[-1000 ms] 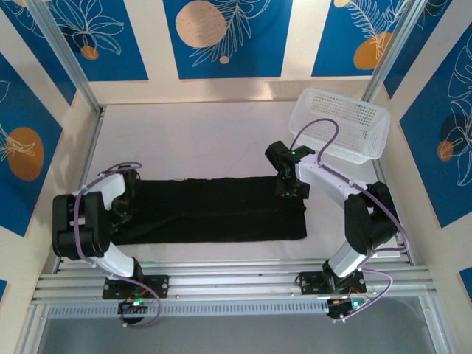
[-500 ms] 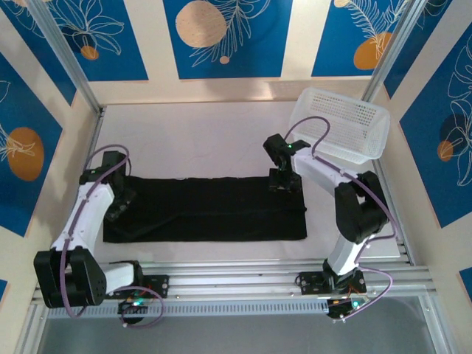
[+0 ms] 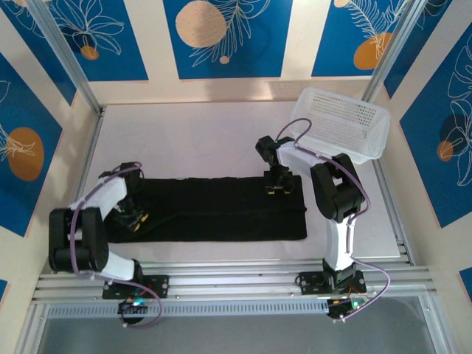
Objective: Fold and stack the t-shirts
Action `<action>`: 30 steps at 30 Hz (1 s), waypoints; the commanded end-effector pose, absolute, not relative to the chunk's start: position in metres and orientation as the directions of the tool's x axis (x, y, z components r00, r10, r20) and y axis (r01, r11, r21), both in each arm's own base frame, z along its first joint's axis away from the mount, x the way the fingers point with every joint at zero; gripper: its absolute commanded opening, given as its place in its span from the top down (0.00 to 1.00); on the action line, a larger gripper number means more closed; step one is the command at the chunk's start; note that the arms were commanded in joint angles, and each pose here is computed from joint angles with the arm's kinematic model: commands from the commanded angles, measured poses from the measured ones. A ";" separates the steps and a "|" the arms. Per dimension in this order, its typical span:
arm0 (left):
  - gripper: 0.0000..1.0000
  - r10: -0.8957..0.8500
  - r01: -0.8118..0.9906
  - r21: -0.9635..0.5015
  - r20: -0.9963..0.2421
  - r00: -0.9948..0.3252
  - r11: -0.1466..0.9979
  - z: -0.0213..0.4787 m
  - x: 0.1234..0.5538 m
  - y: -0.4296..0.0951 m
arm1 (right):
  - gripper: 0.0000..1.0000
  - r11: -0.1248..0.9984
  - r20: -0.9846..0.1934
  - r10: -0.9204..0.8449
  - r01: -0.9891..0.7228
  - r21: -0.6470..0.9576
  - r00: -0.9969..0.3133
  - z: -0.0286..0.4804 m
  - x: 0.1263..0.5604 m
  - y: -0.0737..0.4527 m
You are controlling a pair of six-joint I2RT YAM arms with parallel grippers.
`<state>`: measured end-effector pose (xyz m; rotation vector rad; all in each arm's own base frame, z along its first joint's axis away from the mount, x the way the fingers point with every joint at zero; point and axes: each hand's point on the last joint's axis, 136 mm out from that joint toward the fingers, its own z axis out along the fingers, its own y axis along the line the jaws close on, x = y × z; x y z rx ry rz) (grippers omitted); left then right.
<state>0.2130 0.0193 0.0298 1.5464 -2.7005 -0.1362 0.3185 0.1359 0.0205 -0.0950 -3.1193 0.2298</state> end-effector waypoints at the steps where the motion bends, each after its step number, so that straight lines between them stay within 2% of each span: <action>1: 0.73 -0.839 -0.841 0.070 -0.062 -0.541 0.537 0.023 0.254 0.030 | 0.56 0.974 0.074 0.094 0.076 -0.215 -0.993 0.019 0.299 0.126; 9: 0.73 -0.775 -0.776 -0.014 -0.060 -0.629 0.631 0.008 0.347 0.026 | 0.55 0.958 0.136 0.125 0.084 -0.274 -0.983 0.010 0.262 0.131; 15: 0.71 -0.690 -0.677 -0.133 -0.093 -0.718 0.724 0.013 0.439 0.008 | 0.54 0.935 0.133 0.311 0.279 -0.218 -0.941 0.015 0.226 0.144; 17: 0.67 -0.643 -0.619 -0.184 -0.118 -0.757 0.763 0.018 0.473 -0.005 | 0.54 0.927 0.156 0.360 0.333 -0.175 -0.920 0.016 0.215 0.157; 22: 0.49 -0.563 -0.495 -0.296 -0.222 -0.796 0.817 0.057 0.545 -0.035 | 0.54 0.919 0.217 0.394 0.383 -0.092 -0.893 0.020 0.198 0.190; 24: 0.42 -0.554 -0.477 -0.296 -0.298 -0.777 0.828 0.091 0.559 -0.035 | 0.54 0.920 0.174 0.392 0.382 -0.090 -0.903 0.033 0.201 0.190; 26: 0.39 -0.561 -0.471 -0.311 -0.368 -0.741 0.826 0.126 0.562 -0.033 | 0.52 0.921 0.119 0.389 0.383 -0.067 -0.914 0.047 0.210 0.186; 28: 0.39 -0.601 -0.501 -0.336 -0.375 -0.706 0.798 0.147 0.551 -0.031 | 0.51 0.930 0.066 0.368 0.368 -0.017 -0.927 0.060 0.224 0.184; 30: 0.41 -0.658 -0.570 -0.331 -0.325 -0.679 0.752 0.151 0.526 -0.028 | 0.52 0.950 0.025 0.308 0.309 0.047 -0.951 0.066 0.240 0.188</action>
